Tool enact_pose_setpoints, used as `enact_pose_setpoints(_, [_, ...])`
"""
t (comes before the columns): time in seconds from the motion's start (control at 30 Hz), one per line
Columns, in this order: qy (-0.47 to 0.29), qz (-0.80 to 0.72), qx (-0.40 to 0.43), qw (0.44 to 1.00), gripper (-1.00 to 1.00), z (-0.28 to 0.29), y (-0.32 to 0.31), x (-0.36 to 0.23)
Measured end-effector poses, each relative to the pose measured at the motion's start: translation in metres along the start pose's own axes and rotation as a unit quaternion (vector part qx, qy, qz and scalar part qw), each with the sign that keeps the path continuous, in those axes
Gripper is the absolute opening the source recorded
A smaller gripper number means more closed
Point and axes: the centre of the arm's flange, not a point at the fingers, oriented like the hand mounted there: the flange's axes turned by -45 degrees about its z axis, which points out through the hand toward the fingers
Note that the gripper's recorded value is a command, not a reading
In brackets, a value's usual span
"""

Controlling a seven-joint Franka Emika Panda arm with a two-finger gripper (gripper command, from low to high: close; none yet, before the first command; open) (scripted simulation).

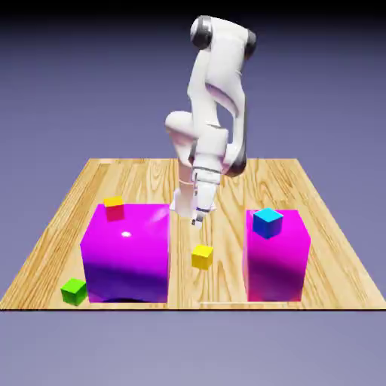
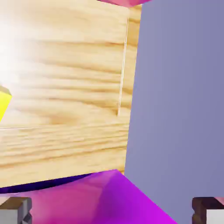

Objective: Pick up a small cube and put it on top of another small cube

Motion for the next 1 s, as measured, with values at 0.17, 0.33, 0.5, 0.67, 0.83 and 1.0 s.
enact_pose_setpoints(0.17, [0.009, -0.111, 0.020, 0.994, 0.00, 0.014, -0.019, 0.009])
enact_pose_setpoints(0.33, [0.025, -0.219, 0.035, 0.975, 0.00, 0.024, -0.037, 0.019])
enact_pose_setpoints(0.5, [0.045, -0.323, 0.043, 0.945, 0.00, 0.031, -0.054, 0.029])
enact_pose_setpoints(0.67, [0.067, -0.421, 0.042, 0.904, 0.00, 0.035, -0.069, 0.038])
enact_pose_setpoints(0.83, [0.079, -0.478, 0.037, 0.874, 0.00, 0.036, -0.077, 0.044])
enact_pose_setpoints(1.0, [0.051, -0.482, 0.031, 0.874, 0.00, 0.045, -0.068, 0.041])
